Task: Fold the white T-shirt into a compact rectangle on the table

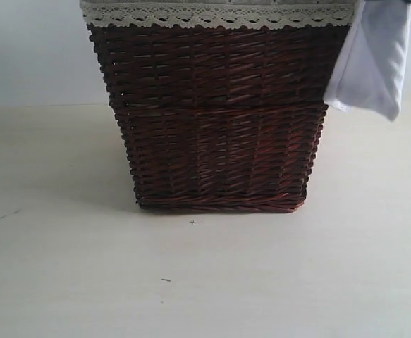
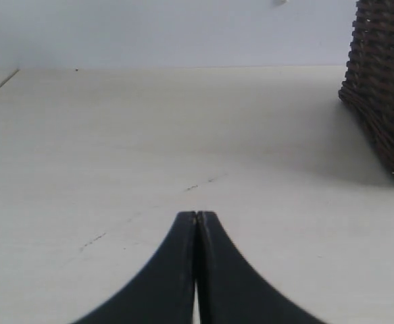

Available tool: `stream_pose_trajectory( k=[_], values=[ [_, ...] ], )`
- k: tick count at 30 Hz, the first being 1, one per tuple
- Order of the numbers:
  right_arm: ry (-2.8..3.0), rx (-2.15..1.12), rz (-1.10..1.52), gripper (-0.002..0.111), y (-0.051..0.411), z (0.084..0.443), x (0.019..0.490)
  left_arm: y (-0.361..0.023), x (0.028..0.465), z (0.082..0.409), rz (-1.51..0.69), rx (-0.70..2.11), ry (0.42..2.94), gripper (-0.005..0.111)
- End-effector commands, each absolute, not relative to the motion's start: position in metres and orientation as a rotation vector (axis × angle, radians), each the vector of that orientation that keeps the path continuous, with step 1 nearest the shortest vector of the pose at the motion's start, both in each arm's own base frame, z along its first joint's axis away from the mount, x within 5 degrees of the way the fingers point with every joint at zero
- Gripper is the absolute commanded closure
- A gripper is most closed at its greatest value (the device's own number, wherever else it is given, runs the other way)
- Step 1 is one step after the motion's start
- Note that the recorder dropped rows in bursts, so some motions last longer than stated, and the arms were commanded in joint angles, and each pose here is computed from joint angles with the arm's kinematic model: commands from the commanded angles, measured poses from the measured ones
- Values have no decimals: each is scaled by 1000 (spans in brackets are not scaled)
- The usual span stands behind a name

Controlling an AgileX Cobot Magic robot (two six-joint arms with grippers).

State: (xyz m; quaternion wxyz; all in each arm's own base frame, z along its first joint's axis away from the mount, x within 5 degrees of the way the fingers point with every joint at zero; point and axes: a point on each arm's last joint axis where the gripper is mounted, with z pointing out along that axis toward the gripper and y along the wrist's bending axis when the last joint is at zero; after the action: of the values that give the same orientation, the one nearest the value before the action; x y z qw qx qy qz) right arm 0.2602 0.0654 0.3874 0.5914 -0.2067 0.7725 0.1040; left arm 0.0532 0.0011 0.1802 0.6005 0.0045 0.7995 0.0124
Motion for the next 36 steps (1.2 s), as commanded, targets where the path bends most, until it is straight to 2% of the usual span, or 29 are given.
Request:
stream_pose_trajectory(
  k=[1, 9, 14, 18, 27, 33, 36],
  values=[
    [1628, -432, 188, 108, 61, 435, 253, 1, 53, 181, 27, 18, 1839, 107],
    [1313, -345, 121, 108, 52, 529, 232, 1, 53, 181, 27, 18, 1839, 107],
    [1103, -306, 108, 108, 45, 589, 191, 1, 53, 181, 27, 18, 1839, 107],
    [971, -283, 109, 108, 38, 620, 149, 1, 53, 181, 27, 18, 1839, 107],
    [870, -322, 110, 108, 31, 634, 78, 1, 53, 181, 26, 19, 1839, 107],
    [858, -330, 100, 108, 28, 635, 54, 1, 53, 181, 26, 19, 1839, 107],
    [1009, -395, 117, 108, 32, 622, 57, 1, 53, 181, 26, 19, 1839, 107]
  ],
)
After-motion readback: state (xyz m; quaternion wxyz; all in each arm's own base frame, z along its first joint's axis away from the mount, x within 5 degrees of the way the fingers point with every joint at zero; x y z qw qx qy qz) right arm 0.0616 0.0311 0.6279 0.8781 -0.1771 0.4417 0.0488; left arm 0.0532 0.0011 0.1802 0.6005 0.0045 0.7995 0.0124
